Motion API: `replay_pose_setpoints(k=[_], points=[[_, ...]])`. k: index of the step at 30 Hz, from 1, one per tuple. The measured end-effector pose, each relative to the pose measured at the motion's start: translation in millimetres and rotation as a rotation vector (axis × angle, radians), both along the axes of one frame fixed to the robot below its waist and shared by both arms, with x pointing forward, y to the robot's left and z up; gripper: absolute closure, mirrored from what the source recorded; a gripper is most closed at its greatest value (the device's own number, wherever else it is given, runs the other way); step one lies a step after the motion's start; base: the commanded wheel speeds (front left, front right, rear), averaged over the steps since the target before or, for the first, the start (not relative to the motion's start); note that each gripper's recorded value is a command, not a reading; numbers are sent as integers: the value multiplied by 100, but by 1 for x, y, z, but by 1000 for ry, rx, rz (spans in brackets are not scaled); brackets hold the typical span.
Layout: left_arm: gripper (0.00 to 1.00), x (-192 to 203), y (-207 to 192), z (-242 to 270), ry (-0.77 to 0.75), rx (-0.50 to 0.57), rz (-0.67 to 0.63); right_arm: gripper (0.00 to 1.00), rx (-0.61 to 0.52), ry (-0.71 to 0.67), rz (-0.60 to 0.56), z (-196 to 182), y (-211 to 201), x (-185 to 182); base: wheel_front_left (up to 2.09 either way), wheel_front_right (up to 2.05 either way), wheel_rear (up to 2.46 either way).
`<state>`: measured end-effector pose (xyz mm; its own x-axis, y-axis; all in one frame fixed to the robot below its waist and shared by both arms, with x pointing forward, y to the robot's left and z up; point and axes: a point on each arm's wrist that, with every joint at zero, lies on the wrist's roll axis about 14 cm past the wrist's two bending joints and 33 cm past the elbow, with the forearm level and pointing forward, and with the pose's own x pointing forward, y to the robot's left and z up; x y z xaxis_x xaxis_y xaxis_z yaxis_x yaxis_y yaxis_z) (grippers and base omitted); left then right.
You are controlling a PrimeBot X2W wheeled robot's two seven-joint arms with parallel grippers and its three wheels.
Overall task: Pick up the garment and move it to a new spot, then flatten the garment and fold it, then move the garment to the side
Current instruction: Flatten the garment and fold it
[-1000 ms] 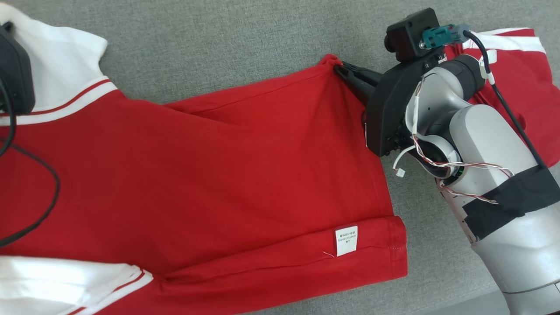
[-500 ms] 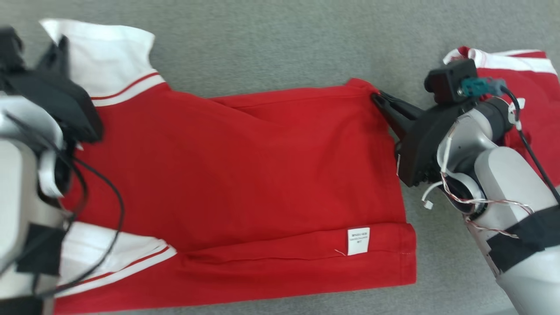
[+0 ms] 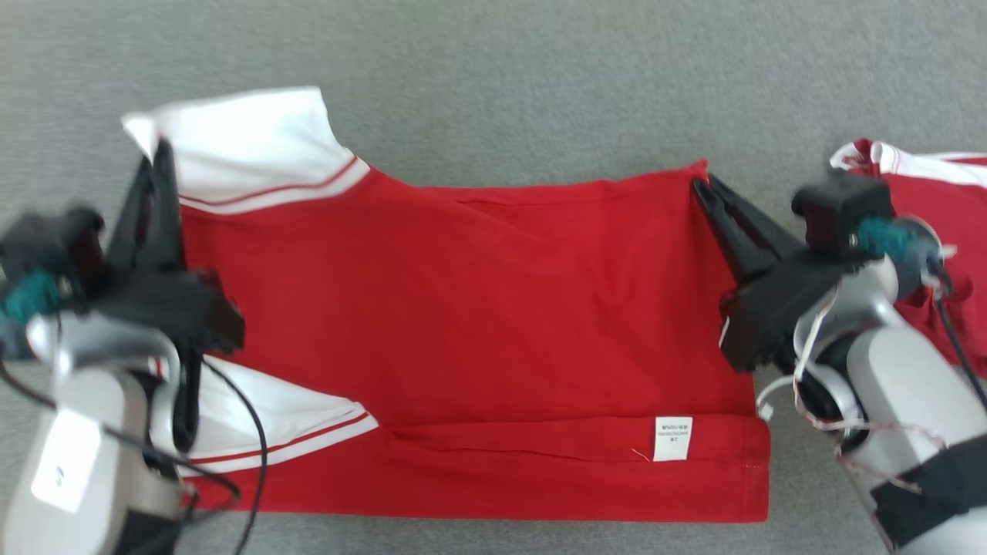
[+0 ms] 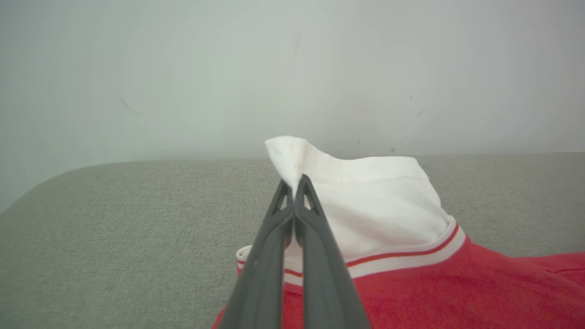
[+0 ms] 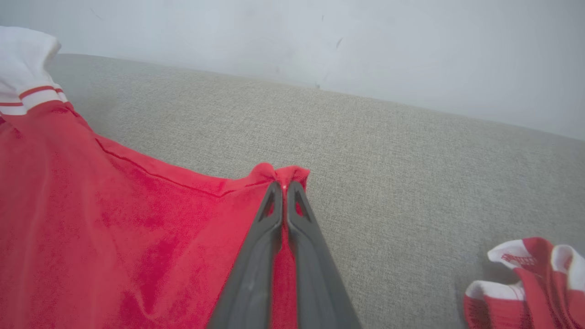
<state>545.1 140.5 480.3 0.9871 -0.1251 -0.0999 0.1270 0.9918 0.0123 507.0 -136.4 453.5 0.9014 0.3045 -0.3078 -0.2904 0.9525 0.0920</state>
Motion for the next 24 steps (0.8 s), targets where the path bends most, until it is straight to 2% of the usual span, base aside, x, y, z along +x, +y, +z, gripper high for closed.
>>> replay_pose_setpoints(k=[2,9,24], points=[[100,-20,6,-1,-15,-9,16,100,5,-30,-13,4,2,-8,0,0,0],[100,-55,19,9,-79,-36,62,100,15,-106,-40,14,5,-24,0,0,0],[100,-117,24,-13,-23,-78,105,100,1,-83,-78,5,0,-69,0,0,0]])
